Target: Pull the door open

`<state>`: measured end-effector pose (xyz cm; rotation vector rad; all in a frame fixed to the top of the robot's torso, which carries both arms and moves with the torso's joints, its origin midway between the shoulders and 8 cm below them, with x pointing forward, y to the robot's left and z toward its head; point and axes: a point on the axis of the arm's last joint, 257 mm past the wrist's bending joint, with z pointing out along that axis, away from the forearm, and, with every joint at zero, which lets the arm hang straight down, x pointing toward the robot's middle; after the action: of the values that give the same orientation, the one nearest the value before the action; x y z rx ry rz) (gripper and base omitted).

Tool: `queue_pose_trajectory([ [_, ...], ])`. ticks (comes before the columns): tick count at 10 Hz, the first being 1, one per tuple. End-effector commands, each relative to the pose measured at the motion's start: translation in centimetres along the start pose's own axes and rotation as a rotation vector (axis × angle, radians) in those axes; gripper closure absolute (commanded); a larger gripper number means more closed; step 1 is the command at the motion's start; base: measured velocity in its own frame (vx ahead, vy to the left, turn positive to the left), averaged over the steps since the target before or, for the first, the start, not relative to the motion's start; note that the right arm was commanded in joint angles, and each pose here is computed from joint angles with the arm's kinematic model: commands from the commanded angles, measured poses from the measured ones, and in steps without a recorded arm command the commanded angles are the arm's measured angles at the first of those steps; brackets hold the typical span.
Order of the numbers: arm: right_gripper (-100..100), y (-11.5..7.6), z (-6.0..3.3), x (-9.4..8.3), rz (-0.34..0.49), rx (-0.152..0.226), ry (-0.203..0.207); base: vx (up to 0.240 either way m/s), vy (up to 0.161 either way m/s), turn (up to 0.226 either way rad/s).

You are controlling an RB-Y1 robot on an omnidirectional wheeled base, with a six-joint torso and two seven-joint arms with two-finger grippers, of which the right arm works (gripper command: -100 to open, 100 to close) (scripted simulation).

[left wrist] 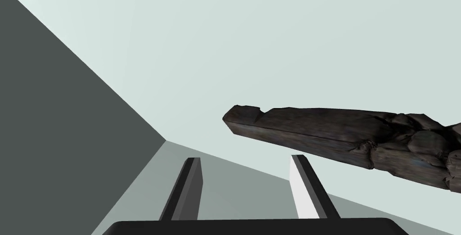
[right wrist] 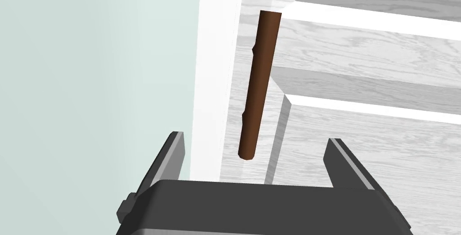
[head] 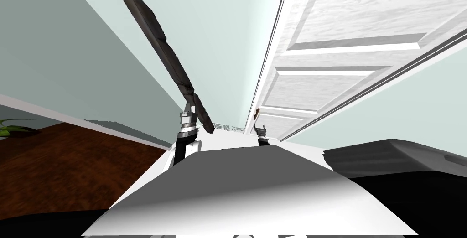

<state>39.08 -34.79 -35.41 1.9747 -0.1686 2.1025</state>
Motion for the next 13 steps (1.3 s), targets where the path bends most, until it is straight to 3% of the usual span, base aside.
queue_pose_trajectory([
  [1, -100, 0.6, -0.37, -1.0, 0.022, -0.01, -0.019, 0.142, -0.086, 0.089],
  [7, -100, 2.8, -1.44, -3.9, 0.085, -0.051, -0.076, 0.081, -0.049, 0.073],
  [8, -100, 2.4, -1.31, -3.6, 0.076, -0.045, -0.07, 0.042, -0.025, 0.017],
  [13, -100, 7.3, -0.94, -4.4, 0.077, -0.099, -0.076, 0.174, -0.014, 0.111],
])
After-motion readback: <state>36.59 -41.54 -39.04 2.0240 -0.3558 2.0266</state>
